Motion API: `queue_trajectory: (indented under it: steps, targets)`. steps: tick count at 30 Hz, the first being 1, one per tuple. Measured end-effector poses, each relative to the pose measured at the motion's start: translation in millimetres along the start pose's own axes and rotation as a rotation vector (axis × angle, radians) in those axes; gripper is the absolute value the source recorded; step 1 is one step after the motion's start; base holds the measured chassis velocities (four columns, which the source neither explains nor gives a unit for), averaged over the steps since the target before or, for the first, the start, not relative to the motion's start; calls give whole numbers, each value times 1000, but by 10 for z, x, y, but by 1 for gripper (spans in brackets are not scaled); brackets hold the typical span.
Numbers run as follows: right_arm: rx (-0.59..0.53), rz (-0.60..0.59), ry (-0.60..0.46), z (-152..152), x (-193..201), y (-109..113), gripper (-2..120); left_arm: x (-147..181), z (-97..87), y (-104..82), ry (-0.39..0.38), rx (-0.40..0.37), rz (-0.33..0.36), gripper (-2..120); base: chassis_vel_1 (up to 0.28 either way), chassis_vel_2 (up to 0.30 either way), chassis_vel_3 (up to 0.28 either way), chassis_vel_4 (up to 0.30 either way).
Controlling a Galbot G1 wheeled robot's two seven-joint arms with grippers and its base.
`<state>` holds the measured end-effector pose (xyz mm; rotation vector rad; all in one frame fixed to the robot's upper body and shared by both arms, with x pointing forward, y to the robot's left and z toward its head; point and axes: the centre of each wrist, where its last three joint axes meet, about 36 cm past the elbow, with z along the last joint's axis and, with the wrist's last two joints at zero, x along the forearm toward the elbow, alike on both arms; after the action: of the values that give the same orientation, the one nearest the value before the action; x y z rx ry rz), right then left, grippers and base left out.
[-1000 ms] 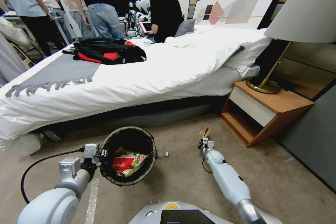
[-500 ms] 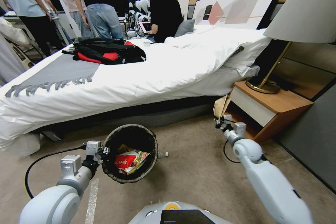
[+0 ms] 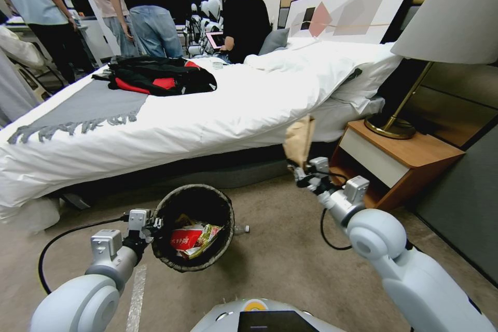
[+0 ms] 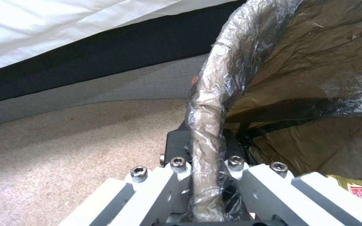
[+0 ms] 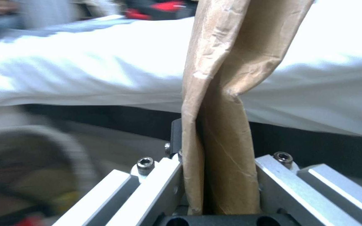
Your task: Pick up the trash bin, then pick up the garbage from the floor and place it into the trash bin.
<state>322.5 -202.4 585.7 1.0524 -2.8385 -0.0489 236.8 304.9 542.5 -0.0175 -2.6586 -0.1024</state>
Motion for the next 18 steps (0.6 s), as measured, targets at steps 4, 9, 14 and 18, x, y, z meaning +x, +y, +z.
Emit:
queue_trajectory:
  steps: [4,9,14,18]
  targets:
    - [-6,-90,18,34,-100,119,3,-2,5,-10,2,-2,-1,1,0,0,0,0]
    - [-23,-146,51,159,-272,212,3,-5,9,-19,2,-2,-1,1,0,0,0,0]
    - [-64,-216,110,382,-506,423,2,-9,3,-21,-3,0,-2,1,0,0,0,0]
    - [-84,-249,156,501,-567,539,2,-10,0,-21,-5,2,-3,1,0,0,0,0]
